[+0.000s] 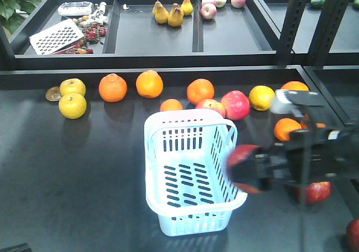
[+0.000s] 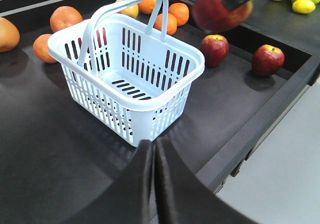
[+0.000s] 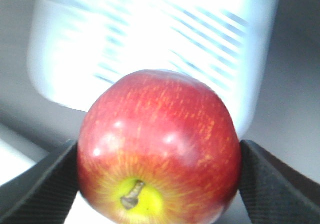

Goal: Pick three apples into basket with both arms
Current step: 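Carry the apple over the basket and release it inside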

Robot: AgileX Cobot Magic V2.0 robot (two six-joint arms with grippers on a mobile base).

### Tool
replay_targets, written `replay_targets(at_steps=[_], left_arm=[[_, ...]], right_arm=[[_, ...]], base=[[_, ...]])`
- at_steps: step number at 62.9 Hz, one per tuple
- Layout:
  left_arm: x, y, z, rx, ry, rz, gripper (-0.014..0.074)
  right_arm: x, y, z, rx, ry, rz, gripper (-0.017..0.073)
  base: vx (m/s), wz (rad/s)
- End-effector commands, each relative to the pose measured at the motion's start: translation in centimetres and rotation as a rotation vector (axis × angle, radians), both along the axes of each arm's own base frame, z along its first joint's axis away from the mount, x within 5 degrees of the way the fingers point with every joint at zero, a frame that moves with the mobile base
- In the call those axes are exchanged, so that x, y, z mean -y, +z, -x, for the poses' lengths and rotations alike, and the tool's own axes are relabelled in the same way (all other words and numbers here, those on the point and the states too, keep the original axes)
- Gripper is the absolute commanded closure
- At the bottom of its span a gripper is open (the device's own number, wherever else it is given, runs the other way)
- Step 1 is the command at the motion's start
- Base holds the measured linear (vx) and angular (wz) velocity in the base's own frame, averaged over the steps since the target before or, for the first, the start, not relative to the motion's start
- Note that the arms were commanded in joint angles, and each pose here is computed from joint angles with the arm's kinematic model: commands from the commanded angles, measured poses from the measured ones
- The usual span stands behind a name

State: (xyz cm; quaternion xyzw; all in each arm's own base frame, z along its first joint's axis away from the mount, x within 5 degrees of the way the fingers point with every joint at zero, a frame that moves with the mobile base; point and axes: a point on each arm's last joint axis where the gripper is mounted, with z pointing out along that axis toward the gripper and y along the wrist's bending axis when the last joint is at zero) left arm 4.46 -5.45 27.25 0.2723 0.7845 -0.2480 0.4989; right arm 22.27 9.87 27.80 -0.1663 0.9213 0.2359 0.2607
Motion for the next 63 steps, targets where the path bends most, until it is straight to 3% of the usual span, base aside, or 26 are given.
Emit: replay_targets(at_steps=[1,9,15,19,32,38,53,60,63], left_arm=[[0.0,1.2,-0.3,0.037,0.027,0.058,0.06],[0.0,1.1,-0.3,0.036,0.026,0.058,0.06],[0.0,1.1,-0.3,0.036,0.026,0.058,0.06],[0.0,1.1,-0.3,0.036,0.026,0.058,0.06],[0.0,1.1,-0.3,0.034,0.024,0.057,0.06],[0.0,1.1,-0.3,0.034,0.025,0.057,0.06],[0.0,1.1,-0.3,0.034,0.025,0.057,0.06],[0.0,1.1,-0.3,0.034,0.025,0.057,0.06],[0.0,1.1,-0.3,0.034,0.025,0.057,0.06]], right_arm=[[-1.8,0.3,-1.2,0.087,-0.023,-0.043,0.056],[-3.1,-1.9,-3.4,0.098,-0.034,-0.009,0.0531],[-3.6,-2.6,-4.8,0.074,-0.048,-0.015,0.0453],[-4.0,-2.9,-5.5,0.053,-0.023,-0.004,0.0363],[-4.8,-3.7,-6.9,0.013,0.001,0.008,-0.0048],[-4.8,-3.4,-7.1,0.023,0.0,0.004,-0.015],[-4.9,-3.0,-7.0,0.022,0.013,0.004,-0.0132],[-4.8,-2.4,-6.4,0.015,0.035,0.001,-0.0039],[-4.6,-2.0,-6.0,0.016,0.049,0.01,0.004]], base=[[0.0,0.0],[0.0,0.0],[0.0,0.0],[0.0,0.0],[0.0,0.0],[0.0,0.0],[0.0,0.0],[0.0,0.0],[0.0,0.0]])
